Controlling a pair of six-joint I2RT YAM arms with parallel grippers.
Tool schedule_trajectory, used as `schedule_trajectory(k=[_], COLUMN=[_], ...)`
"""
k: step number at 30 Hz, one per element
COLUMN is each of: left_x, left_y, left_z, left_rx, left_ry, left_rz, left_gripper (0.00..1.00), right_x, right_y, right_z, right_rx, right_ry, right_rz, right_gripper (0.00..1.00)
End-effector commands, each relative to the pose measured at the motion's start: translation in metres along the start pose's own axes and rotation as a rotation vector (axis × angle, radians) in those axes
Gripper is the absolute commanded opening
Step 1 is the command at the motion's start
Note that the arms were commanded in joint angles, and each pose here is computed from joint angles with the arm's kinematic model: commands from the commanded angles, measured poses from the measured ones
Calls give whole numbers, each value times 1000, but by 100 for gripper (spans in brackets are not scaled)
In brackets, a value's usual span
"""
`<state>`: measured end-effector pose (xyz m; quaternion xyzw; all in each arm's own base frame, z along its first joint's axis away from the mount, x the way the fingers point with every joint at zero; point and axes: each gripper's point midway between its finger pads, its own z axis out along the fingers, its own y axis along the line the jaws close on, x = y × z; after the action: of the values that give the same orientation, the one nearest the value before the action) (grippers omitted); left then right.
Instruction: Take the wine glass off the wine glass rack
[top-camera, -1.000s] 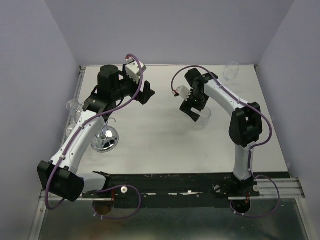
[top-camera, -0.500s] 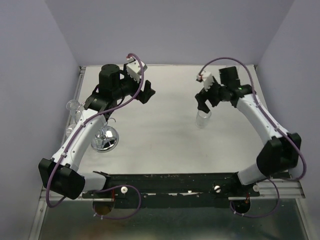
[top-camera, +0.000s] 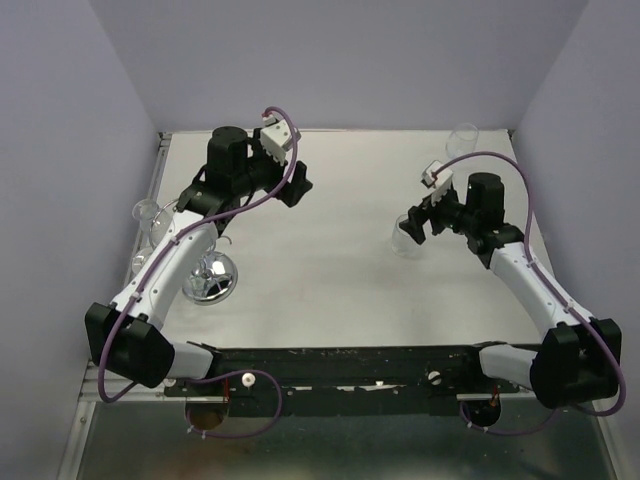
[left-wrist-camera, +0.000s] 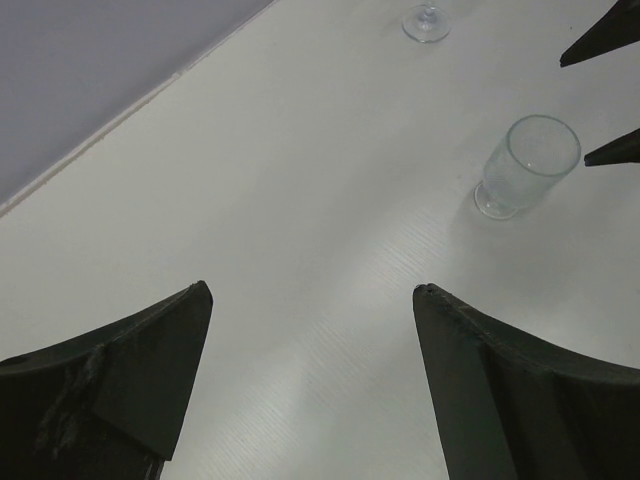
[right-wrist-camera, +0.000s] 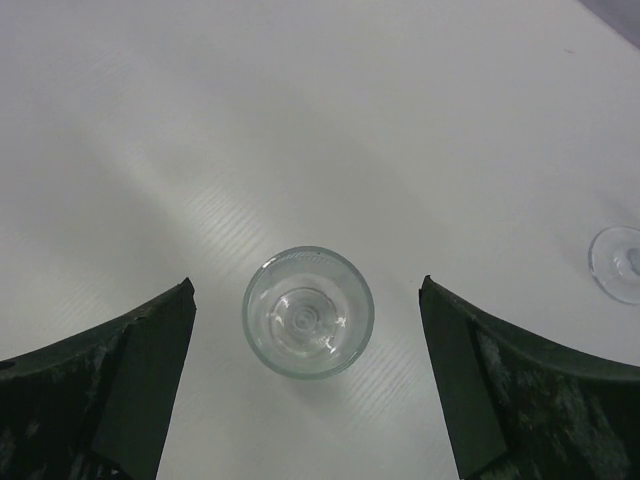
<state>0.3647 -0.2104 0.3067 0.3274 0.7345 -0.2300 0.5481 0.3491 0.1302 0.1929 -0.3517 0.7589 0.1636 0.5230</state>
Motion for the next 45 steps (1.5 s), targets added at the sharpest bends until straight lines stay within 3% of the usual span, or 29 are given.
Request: schedule_trajectory(k=[1,11,23,29,38,45], left_x=[-15,-17,-17,-9,-4,-3], left_y=[3,-2,-4,-6,-6,-7], left_z=[3,5,2,0,-3,-3], left_rx=[-8,6,8,8,0,0], left_ry=[-20,-29,-49,-40,-31,-30], left_rz=[12,-2,-3,-10,0,-1], left_gripper=[99,99,99,99,99,99], right_x=[17,44,73,72,71,59], right_y=[10,9,2,2,2,-8], right_z=[13,25,27,31,39,35], right_rx=[-82,-98,-102,-128,-140,-84], right_ry=[15,88,223,238,235,221], right_rz=[-46,-35,-58,-57,-8,50], right_gripper=[100,99,91,84,82,59])
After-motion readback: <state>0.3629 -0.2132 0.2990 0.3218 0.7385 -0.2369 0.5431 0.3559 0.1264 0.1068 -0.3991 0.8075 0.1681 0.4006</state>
